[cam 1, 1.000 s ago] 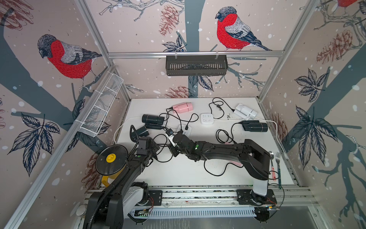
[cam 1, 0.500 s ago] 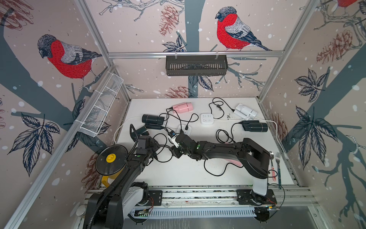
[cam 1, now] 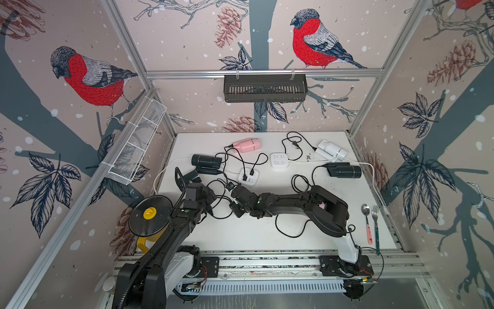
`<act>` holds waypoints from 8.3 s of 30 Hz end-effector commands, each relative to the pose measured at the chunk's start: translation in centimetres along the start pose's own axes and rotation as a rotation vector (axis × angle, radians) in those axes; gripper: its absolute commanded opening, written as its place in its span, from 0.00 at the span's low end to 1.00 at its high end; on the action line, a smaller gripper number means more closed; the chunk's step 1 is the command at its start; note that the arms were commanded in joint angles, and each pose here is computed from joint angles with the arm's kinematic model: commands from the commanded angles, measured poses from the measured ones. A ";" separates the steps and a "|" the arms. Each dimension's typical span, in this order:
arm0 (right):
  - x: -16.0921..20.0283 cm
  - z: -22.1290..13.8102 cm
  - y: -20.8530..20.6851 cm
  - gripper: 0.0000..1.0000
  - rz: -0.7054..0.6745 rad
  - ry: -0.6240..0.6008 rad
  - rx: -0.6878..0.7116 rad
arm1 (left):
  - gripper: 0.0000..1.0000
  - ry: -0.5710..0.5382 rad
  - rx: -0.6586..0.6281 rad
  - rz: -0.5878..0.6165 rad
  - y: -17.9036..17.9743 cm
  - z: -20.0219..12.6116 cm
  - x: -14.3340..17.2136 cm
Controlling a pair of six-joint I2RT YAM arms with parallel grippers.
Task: Charge the blow dryers
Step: Pick up the plug from the center of the board, then insert the plug into the socket.
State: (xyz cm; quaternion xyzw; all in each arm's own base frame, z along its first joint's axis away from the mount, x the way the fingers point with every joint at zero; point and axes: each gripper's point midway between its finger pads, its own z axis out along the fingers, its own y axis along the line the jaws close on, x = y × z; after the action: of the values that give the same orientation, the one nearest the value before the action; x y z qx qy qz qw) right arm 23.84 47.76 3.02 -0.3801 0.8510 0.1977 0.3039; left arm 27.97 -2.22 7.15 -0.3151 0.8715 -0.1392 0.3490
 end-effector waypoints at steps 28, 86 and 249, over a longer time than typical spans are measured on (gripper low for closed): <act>-6.2 -17.3 -3.0 0.17 -0.048 -0.265 0.133 | 0.80 0.029 0.151 0.036 -3.8 -0.1 -0.7; -8.7 -28.0 -1.9 0.17 0.152 -0.549 -0.667 | 0.45 0.297 1.437 0.191 -22.3 -20.1 7.2; -5.5 -26.9 -16.7 0.99 0.312 -0.640 0.059 | 0.09 -0.041 0.509 0.839 -23.3 2.3 5.7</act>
State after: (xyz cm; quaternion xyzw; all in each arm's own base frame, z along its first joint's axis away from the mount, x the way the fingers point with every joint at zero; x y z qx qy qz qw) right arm 29.52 24.76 24.12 -0.1603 0.7733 0.3211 0.5226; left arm 36.08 -24.00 12.81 0.1600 0.8633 -0.2052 0.4325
